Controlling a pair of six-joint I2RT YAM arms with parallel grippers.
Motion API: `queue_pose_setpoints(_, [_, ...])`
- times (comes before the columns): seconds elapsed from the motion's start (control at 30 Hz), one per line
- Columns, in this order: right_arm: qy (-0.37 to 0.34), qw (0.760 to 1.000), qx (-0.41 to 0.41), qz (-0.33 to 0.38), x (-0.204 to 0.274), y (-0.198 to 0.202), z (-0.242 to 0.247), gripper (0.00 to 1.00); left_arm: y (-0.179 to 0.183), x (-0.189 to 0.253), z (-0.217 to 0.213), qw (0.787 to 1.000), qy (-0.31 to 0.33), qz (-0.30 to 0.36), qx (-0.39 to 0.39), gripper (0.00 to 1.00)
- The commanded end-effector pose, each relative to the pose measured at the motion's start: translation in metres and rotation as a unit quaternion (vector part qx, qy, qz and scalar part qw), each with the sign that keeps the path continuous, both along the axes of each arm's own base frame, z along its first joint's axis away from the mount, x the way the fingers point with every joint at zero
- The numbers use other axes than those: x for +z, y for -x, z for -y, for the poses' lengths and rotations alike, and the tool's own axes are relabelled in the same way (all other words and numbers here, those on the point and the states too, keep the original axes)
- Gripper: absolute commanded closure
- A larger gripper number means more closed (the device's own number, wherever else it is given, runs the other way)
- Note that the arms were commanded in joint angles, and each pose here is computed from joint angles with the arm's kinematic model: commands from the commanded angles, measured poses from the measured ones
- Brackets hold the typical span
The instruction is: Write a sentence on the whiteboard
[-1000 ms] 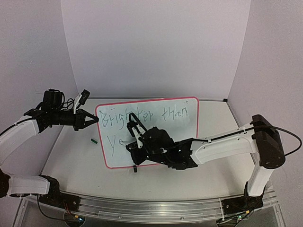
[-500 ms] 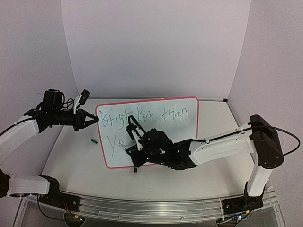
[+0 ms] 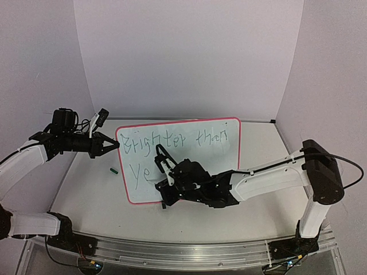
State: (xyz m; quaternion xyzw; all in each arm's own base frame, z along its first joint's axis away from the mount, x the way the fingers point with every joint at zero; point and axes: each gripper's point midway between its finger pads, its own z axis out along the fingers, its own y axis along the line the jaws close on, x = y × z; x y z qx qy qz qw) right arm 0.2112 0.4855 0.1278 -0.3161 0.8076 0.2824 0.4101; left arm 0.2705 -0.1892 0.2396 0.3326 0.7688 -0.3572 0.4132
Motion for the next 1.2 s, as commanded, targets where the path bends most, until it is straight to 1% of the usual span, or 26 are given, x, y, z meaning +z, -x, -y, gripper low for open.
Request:
queue_pose_setpoints(0.0, [-0.007, 0.999, -0.033, 0.021, 0.019, -0.011, 0.013, 1.00, 0.008, -0.022, 0.003, 0.999, -0.025, -0.039, -0.011, 1.00])
queue_pose_setpoints(0.17, [-0.012, 0.999, -0.018, 0.025, 0.026, -0.006, 0.014, 1.00, 0.008, -0.022, 0.002, 0.999, -0.025, -0.038, -0.011, 1.00])
queue_pose_setpoints(0.33, [-0.043, 0.998, 0.012, 0.035, 0.051, 0.004, 0.016, 1.00, 0.008, -0.023, 0.003, 0.999, -0.025, -0.040, -0.011, 1.00])
queue_pose_setpoints(0.53, [-0.064, 0.997, 0.007, 0.043, 0.072, 0.007, 0.028, 1.00, 0.008, -0.023, 0.002, 0.999, -0.026, -0.039, -0.010, 1.00])
queue_pose_setpoints(0.67, [-0.069, 0.997, 0.006, 0.042, 0.074, 0.008, 0.033, 1.00, 0.008, -0.023, 0.002, 0.999, -0.026, -0.038, -0.010, 1.00])
queue_pose_setpoints(0.93, [-0.070, 0.997, -0.005, 0.031, 0.059, 0.003, 0.036, 1.00, 0.008, -0.022, 0.002, 0.999, -0.026, -0.037, -0.008, 1.00])
queue_pose_setpoints(1.17, [-0.083, 0.996, -0.017, 0.028, 0.057, -0.008, 0.035, 1.00, 0.008, -0.023, 0.001, 0.999, -0.027, -0.038, -0.008, 1.00])
